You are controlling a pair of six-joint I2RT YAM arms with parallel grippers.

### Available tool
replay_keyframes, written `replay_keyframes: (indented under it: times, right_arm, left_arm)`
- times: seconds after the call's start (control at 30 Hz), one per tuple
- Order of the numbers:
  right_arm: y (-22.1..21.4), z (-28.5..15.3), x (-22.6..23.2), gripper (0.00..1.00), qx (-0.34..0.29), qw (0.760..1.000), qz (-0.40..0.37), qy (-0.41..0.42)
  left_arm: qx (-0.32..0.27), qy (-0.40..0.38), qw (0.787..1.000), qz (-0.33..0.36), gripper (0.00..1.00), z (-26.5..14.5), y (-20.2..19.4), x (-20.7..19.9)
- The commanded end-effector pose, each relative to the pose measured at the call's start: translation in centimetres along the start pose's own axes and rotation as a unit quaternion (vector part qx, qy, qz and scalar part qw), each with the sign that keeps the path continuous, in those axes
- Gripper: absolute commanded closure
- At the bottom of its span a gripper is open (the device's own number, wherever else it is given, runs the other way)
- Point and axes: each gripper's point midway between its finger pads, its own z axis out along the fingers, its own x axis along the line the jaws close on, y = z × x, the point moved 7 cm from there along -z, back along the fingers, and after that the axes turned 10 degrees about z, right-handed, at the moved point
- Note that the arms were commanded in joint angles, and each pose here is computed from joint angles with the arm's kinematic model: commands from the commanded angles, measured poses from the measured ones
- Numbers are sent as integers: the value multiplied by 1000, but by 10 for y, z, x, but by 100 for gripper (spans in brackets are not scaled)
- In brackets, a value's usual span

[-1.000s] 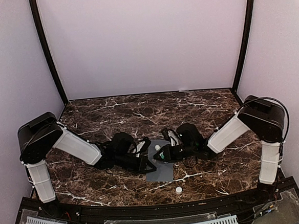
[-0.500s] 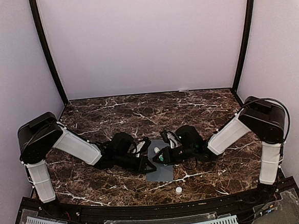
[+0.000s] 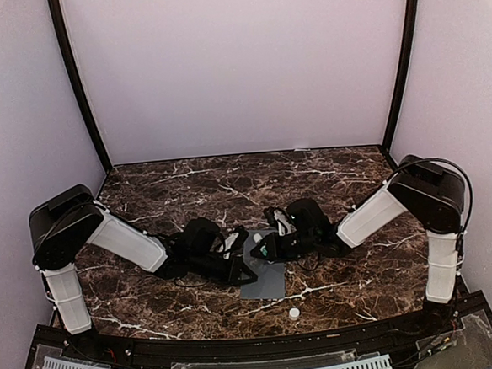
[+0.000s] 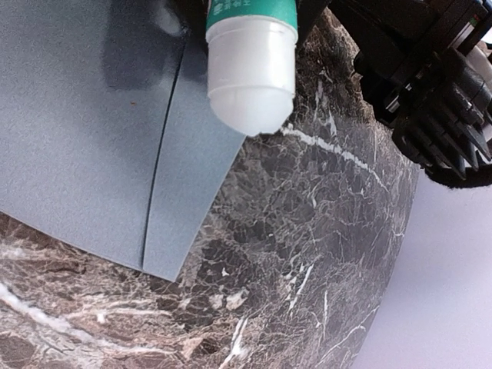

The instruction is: Place the letter into the envelope and seal it

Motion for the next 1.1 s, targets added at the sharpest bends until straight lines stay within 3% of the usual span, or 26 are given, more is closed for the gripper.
replay_keyframes:
  times: [0.0, 0.17, 0.33, 0.47, 0.63, 0.73, 1.07]
  right_arm:
    - [-6, 2, -24, 100, 12, 999, 8, -50]
    - [2, -18, 8, 100, 3, 1000, -21, 6]
    - [27, -67, 57, 100, -54, 995, -79, 11]
    - [40, -112, 81, 100, -110, 988, -110, -4]
    - [33, -155, 103, 100, -154, 976, -144, 47]
    - [23, -172, 120, 100, -164, 965, -170, 117]
    - [-17, -191, 176, 100, -90, 920, -252, 287]
  left_arm:
    - [20, 22, 1000, -3, 100, -2, -11, 5]
    - [-5, 30, 999, 17, 99, -11, 3, -3]
    - [-92, 57, 991, 80, 66, -59, 49, -41]
    - [-161, 84, 974, 135, 51, -110, 72, -71]
    - [-223, 69, 958, 165, 45, -158, 84, -103]
    - [-271, 4, 946, 176, 43, -181, 90, -128]
    - [-297, -160, 916, 219, 41, -193, 94, -174]
